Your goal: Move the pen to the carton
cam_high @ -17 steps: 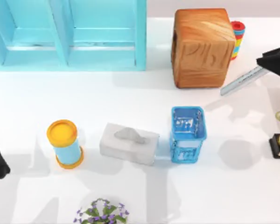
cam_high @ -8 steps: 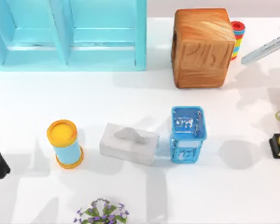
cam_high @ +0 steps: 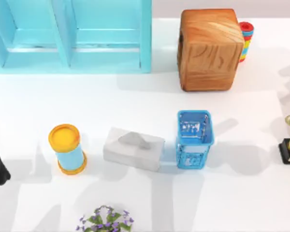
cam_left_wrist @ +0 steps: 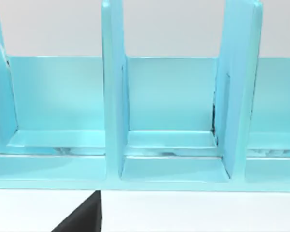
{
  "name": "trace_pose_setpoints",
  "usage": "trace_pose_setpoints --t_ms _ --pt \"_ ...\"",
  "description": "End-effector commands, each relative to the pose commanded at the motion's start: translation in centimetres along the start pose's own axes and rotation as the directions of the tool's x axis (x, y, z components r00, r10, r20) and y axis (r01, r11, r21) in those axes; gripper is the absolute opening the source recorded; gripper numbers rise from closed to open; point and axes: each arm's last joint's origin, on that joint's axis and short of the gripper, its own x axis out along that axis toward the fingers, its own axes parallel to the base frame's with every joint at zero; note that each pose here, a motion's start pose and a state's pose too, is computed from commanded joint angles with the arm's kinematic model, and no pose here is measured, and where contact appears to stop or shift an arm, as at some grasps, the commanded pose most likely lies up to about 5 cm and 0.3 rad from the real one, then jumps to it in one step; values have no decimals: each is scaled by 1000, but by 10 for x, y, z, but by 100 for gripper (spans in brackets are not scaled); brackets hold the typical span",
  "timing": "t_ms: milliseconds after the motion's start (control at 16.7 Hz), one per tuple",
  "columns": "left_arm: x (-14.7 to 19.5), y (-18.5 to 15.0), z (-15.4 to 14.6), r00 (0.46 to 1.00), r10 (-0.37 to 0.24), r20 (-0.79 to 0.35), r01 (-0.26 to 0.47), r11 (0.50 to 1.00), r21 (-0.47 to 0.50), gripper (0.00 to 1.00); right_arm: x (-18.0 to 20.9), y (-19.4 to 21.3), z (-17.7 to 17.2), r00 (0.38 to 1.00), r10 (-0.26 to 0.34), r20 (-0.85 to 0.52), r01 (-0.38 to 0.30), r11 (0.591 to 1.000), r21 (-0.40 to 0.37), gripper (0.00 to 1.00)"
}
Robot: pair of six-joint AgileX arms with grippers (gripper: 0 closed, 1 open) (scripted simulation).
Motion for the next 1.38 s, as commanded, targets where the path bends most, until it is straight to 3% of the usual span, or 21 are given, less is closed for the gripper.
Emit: trace_pose_setpoints --t_ms 180,480,900,1380 --pt "0 0 0 1000 0 0 0 1000 0 100 -17 -12 -18 981 -72 -183 84 994 63 0" --pt "0 0 0 1000 0 0 0 1000 0 100 -30 -17 -41 920 -80 -384 138 983 124 0" --pt "0 0 0 1000 0 0 0 1000 0 100 -25 -16 -44 918 -77 -390 136 983 127 0" --pt "0 0 0 1000 0 0 0 1000 0 100 21 -15 -81 917 -79 -392 139 982 127 0"
